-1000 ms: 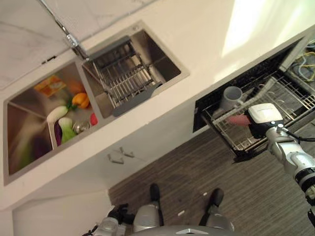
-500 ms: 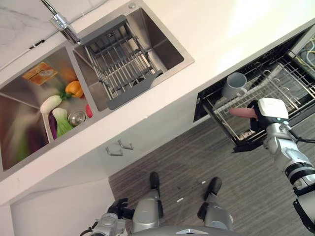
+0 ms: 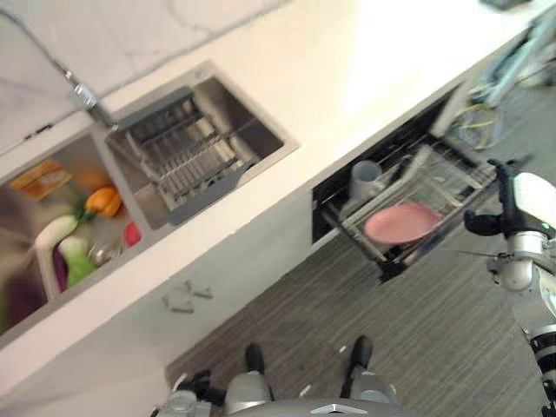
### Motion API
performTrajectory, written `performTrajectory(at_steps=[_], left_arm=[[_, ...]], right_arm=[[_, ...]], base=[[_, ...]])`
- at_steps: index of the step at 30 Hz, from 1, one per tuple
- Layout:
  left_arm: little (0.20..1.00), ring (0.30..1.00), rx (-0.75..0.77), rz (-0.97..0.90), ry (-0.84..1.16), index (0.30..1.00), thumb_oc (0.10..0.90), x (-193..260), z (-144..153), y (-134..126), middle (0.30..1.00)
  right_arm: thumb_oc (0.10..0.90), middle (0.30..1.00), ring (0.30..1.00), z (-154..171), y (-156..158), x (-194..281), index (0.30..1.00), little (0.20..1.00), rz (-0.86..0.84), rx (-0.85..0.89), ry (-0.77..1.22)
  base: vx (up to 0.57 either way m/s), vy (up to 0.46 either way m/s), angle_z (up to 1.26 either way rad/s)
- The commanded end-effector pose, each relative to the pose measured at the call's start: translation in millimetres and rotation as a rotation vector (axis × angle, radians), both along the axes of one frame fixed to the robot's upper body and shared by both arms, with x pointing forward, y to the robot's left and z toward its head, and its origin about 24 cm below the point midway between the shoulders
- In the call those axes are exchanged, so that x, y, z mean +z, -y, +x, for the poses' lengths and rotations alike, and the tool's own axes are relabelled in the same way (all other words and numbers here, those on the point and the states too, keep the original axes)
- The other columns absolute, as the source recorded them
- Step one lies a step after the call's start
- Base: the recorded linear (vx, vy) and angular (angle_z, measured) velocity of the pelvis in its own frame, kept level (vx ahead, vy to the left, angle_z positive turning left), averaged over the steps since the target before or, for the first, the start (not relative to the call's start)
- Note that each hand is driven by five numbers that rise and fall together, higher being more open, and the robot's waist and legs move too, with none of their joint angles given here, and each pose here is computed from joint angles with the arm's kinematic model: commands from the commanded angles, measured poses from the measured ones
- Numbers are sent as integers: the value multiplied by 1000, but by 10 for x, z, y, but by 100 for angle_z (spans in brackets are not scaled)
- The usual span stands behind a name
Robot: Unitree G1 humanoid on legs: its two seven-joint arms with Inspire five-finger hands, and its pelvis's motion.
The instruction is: Place the dishes in the dishwasher.
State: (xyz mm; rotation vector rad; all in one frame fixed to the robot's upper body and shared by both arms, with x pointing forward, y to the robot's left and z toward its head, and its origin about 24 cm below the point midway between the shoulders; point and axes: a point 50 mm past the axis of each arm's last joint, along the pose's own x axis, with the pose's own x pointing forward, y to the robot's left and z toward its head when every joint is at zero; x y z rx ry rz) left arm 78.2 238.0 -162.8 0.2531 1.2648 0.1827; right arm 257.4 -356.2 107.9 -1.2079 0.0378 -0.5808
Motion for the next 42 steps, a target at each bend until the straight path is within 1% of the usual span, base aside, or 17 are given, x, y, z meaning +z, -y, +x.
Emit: performTrajectory(at_steps=[1,2,4,6,7,8,9,10,13,17,23,27,30,31,33,38,42], left_arm=[[900,900,-36,-26,56,900,800,11,209,126,900],[900,900,-18,-41,84,900,800,25,277,153,900],[900,900,-1,-62,103,900,800,30,322,187,900],[900,900,7,-83,109,900,800,26,338,228,900],[900,900,5,-83,108,900,800,25,335,228,900],[900,900,5,-99,107,900,800,16,329,271,900],[900,900,5,-99,106,900,800,15,327,271,900],[900,900,-7,-117,94,900,800,-2,296,320,900],[900,900,-32,-127,46,900,800,-44,170,362,900],[900,900,-15,-119,-11,900,800,-78,-18,314,900],[900,900,-27,-81,-44,900,800,-73,-112,188,900],[900,900,-24,-66,11,900,800,-31,28,135,900],[900,900,-27,-74,57,900,800,-10,156,190,900],[900,900,-42,-82,100,900,800,18,283,238,900],[900,900,-47,-82,124,900,800,37,347,251,900],[900,900,-90,-107,264,900,800,170,675,346,900],[900,900,-148,-115,341,900,800,281,849,344,900]], right_arm=[[800,900,900,-149,375,414,900,900,-138,-162,146],[800,900,900,-313,576,371,900,900,-116,-271,141],[400,300,300,-606,836,97,300,300,-30,-432,79],[400,300,300,-988,1012,-279,300,300,69,-600,-6],[400,300,300,-995,1015,-283,300,300,69,-601,-6],[400,300,300,-1257,1065,-557,300,300,145,-701,-71],[400,300,300,-1259,1066,-558,300,300,146,-701,-71],[400,300,300,-1465,986,-902,300,300,245,-748,-166],[400,300,300,-1475,773,-1268,300,300,344,-727,-286],[400,300,300,-1122,461,-1453,300,300,424,-576,-335],[400,300,300,-647,375,-1286,300,300,408,-447,-317],[400,300,300,-69,319,-843,300,300,335,-332,-212],[400,300,300,311,146,-585,300,300,424,-291,-66],[400,300,300,577,-5,-339,300,300,452,-227,24],[400,300,300,668,-79,-250,300,300,443,-192,44],[400,300,300,1034,-431,327,300,300,379,-14,193],[400,300,300,1186,-570,852,300,300,282,81,292]], base=[[14,-1,-53],[9,-3,-47],[19,-11,-27],[11,-21,-14],[6,-33,-8],[0,0,0],[-1,-45,3],[-4,-41,2],[-5,-35,-8],[-12,-8,4],[-80,-4,60],[-140,22,88],[-156,66,72],[-128,66,0],[-69,35,0],[-52,26,24],[-33,21,11]])
